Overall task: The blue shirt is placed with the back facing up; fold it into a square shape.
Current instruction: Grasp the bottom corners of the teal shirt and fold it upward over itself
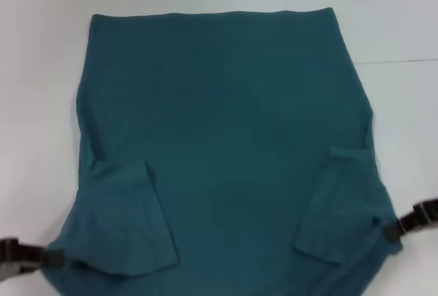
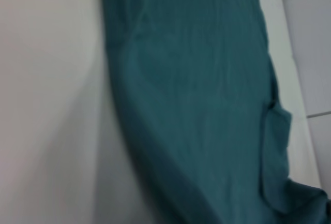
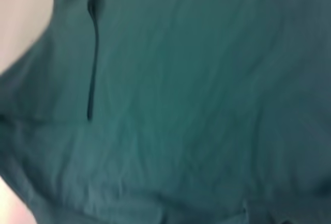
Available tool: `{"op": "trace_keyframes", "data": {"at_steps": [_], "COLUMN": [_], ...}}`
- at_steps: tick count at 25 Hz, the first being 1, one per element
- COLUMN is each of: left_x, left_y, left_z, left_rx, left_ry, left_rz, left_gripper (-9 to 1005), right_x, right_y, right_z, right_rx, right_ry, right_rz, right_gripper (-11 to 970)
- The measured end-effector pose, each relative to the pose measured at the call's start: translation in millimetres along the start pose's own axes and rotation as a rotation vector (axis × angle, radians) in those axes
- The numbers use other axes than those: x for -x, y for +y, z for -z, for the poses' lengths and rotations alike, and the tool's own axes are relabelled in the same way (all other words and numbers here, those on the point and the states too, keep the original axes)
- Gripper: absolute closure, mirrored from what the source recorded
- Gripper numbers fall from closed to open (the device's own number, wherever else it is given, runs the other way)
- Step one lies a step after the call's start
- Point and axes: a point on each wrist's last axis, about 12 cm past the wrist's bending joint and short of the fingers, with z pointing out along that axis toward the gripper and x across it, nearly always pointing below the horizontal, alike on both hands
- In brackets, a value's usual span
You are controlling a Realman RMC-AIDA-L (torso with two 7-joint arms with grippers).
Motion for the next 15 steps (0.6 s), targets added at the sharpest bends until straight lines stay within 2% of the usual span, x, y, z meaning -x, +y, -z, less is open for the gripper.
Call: {"op": "trace_keyframes", "data": {"at_steps": [9,15], "left_x": [57.7,108.2], "left_y": [-30.7,-57.9], "left_z": [-13.6,-16.4], "left_rx": [-0.007,0.038], "left_ry": [-0.018,-0.086], "left_rz": [-0.006,-0.030], "left_gripper": [961,960], "right_x": [39.2,61.7], "right_y": [7.0,11.4], "right_z": [13.5,34.7], "right_rx": [-0.010,0.030], "right_ry": [-0.206,-0.393], "right_rz": [0.004,-0.004], "right_gripper": [955,954]}}
